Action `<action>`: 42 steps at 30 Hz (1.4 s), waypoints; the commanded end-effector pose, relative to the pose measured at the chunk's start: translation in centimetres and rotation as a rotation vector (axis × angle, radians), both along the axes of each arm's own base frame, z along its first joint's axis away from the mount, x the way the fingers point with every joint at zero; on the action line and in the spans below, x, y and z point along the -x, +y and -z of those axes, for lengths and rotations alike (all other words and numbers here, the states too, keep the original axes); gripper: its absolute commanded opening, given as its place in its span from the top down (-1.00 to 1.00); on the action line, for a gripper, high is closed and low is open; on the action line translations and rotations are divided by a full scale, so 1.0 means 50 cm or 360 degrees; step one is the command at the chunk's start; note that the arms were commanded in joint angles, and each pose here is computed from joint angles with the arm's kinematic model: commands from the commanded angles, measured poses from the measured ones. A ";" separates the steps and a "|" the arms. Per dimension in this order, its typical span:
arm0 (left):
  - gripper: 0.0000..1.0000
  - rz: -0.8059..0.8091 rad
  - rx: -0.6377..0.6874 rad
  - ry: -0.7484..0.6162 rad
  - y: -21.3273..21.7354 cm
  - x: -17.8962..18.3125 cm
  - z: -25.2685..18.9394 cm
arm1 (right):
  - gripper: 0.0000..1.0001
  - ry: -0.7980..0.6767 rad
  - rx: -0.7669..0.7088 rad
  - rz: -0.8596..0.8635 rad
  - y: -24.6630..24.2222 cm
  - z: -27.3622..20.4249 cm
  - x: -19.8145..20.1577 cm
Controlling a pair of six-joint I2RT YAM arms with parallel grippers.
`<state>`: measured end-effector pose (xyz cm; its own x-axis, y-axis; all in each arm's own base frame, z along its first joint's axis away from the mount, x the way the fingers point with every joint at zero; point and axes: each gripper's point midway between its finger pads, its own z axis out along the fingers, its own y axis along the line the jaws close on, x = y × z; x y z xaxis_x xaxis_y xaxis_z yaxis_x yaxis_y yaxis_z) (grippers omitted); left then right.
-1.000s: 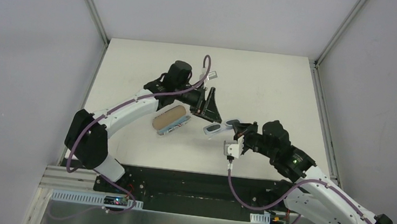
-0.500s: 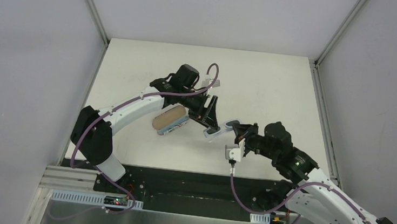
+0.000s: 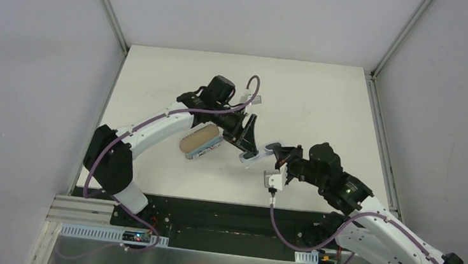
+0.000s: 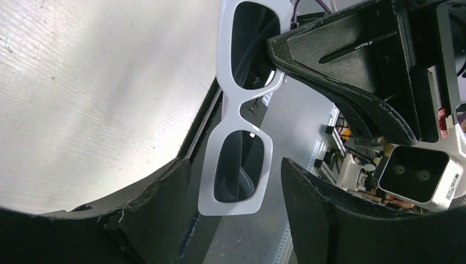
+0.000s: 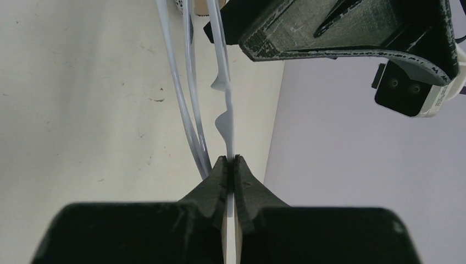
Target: Organize the sunglasses
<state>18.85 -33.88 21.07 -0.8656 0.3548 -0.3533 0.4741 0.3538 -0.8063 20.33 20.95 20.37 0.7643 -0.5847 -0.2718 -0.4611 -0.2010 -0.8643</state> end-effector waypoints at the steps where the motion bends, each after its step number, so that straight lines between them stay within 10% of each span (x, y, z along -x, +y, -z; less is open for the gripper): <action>1: -0.25 0.0063 0.0055 -0.0096 -0.007 0.006 -0.028 | 1.00 -0.0064 -0.0086 -0.0052 0.019 -0.053 0.001; 30: -0.11 0.0139 -0.0006 -0.0112 -0.013 0.017 -0.005 | 1.00 0.0024 -0.0070 -0.0035 0.028 -0.047 0.001; 38: 0.23 0.0159 -0.0003 -0.0089 -0.015 0.021 -0.003 | 1.00 0.0018 -0.0049 -0.0033 0.027 -0.041 0.001; 42: 0.36 0.0126 -0.0037 -0.0110 -0.012 0.013 0.004 | 0.43 0.0067 -0.0040 -0.0001 0.025 -0.032 -0.001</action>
<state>17.65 -34.09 19.86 -0.8306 0.4336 -0.3495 0.5126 0.3499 -0.7841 20.08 21.66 19.77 0.7516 -0.5862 -0.3024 -0.5088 -0.2234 -0.8314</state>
